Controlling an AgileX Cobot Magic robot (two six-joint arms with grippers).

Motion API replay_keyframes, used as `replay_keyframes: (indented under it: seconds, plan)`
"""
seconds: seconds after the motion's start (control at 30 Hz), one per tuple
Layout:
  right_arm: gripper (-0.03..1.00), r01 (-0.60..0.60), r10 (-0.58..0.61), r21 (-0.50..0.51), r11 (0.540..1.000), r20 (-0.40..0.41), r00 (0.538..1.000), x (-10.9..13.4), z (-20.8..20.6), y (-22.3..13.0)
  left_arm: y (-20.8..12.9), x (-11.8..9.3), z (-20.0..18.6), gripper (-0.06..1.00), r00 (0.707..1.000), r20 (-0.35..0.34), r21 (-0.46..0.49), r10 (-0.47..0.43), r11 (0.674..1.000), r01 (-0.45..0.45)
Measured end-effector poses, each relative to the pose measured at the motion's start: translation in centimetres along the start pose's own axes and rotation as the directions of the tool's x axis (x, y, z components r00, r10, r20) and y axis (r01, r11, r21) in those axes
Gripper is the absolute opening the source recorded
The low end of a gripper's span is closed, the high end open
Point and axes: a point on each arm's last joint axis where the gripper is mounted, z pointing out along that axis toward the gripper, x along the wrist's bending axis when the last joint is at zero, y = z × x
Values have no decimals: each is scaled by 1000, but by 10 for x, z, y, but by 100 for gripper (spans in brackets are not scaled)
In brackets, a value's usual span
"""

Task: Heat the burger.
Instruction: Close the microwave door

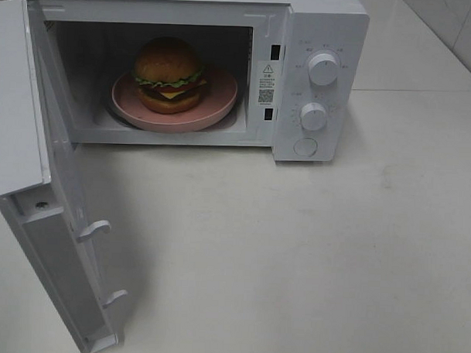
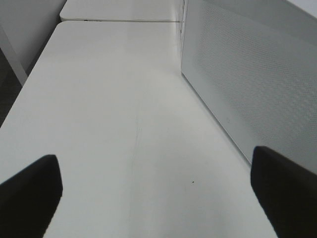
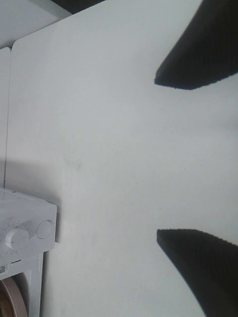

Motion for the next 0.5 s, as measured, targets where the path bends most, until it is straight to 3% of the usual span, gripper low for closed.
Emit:
replay_keyframes:
  seconds: [0.5]
  plan:
    - [75, 0, 0, 0, 1000, 0, 1000, 0, 0, 0, 0, 0, 0, 97, 1000, 0, 0, 0, 1000, 0]
